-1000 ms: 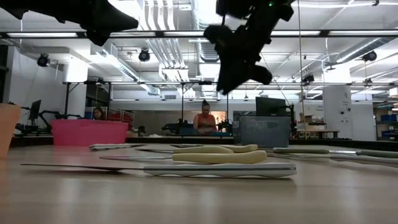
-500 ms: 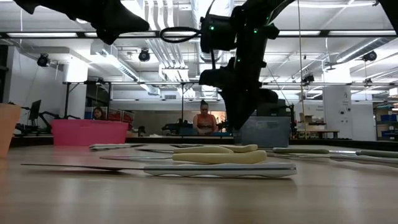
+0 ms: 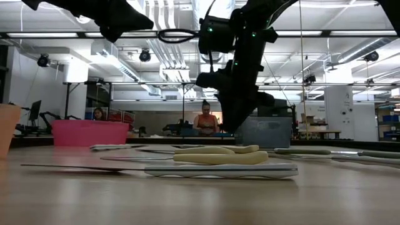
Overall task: Sort silverware by color (type)
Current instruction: Put the top yellow knife into the black bin
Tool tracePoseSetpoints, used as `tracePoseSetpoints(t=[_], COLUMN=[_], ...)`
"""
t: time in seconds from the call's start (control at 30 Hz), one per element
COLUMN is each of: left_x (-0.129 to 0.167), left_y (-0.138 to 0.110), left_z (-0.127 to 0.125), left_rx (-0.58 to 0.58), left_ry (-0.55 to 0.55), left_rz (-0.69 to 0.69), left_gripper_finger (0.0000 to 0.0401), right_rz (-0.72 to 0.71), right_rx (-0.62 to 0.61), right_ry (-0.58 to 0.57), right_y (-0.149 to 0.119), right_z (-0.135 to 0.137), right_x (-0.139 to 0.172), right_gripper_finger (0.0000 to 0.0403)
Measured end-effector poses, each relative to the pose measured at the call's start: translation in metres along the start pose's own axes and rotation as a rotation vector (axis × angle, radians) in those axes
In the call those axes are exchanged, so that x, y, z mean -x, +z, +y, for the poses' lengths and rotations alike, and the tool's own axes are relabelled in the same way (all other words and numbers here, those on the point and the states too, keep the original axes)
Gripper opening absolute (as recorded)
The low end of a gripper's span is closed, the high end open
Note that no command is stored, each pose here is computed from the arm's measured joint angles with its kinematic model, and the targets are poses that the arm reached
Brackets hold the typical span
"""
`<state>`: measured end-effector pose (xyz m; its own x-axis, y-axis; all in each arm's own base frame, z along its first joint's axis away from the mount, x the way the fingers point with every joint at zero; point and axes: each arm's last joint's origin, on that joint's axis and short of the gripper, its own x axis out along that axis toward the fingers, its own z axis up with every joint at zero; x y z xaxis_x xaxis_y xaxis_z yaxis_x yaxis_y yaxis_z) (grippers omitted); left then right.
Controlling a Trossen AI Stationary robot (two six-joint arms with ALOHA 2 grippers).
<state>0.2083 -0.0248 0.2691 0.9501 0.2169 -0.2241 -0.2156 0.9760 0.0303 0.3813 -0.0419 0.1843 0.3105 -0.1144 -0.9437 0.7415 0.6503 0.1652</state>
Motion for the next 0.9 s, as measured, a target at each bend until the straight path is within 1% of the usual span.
tracePoseSetpoints(t=[0.27,0.4,0.6,0.7,0.9], left_x=[0.003,0.005,0.007,0.007,0.013], left_y=[0.003,0.004,0.003,0.001,0.004], left_z=[0.001,0.002,0.002,0.002,0.002], left_rx=[0.006,0.01,0.007,0.016,0.032], left_ry=[-0.001,-0.001,-0.001,-0.001,-0.013], left_rz=[-0.012,-0.019,-0.009,0.011,-0.01], left_gripper_finger=[0.0,0.0,0.0,0.0,0.0], right_rz=[-0.004,-0.061,-0.066,-0.064,-0.081], right_rx=[0.009,0.006,0.002,0.002,-0.015], right_ry=[0.002,-0.018,-0.021,-0.024,-0.076], right_y=[0.001,0.004,0.004,0.004,0.004], right_z=[0.0,0.001,0.001,0.001,-0.001], right_x=[-0.001,-0.001,-0.001,-0.004,-0.013], right_gripper_finger=[0.0075,0.0075,0.0076,0.0089,0.0134])
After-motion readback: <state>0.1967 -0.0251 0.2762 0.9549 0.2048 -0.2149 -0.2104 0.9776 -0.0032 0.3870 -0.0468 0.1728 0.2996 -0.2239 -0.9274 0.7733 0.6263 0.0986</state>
